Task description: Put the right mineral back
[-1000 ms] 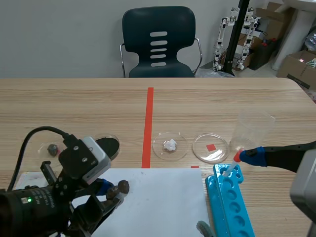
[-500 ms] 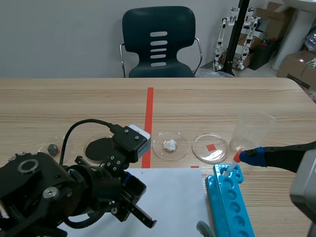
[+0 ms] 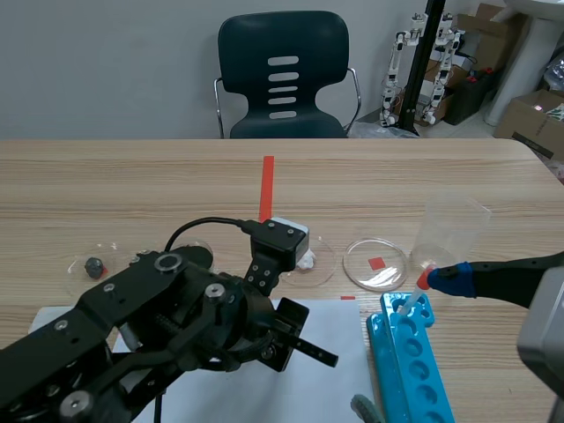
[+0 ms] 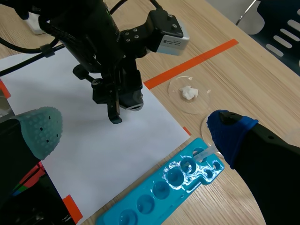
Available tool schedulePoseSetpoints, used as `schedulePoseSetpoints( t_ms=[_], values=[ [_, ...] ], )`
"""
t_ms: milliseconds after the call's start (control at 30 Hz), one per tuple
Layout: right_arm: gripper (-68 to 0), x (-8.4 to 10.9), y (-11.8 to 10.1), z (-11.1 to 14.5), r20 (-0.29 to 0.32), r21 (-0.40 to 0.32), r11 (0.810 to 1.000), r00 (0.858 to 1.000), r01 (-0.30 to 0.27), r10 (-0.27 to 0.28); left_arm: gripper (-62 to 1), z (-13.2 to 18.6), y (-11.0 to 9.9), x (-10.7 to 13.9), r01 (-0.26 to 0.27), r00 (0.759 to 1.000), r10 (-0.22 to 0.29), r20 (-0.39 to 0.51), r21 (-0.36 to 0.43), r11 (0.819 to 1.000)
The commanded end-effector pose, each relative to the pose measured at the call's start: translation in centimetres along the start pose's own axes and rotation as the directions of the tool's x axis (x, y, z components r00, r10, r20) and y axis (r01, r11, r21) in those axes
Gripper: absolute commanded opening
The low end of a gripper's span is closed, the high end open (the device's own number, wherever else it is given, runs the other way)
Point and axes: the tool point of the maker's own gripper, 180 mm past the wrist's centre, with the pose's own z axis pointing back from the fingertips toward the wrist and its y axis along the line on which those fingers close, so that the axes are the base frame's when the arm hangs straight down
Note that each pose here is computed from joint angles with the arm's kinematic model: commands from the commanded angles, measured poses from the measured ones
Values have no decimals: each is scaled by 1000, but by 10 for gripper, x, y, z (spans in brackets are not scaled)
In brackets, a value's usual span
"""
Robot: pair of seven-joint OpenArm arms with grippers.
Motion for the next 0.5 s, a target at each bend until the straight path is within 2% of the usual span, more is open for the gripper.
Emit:
schedulePoseSetpoints(
  t_ms=[0,467],
  values=[
    [-22,4,-1,0,18,-6,1000,1000,5,-5,-519,1,-5,13,-8,999,8,31,-7,1000],
    [-22,4,-1,0,18,-6,1000,1000,5,-5,-519,-19,-16,16,-27,1000,27,-14,-15,1000]
  ],
)
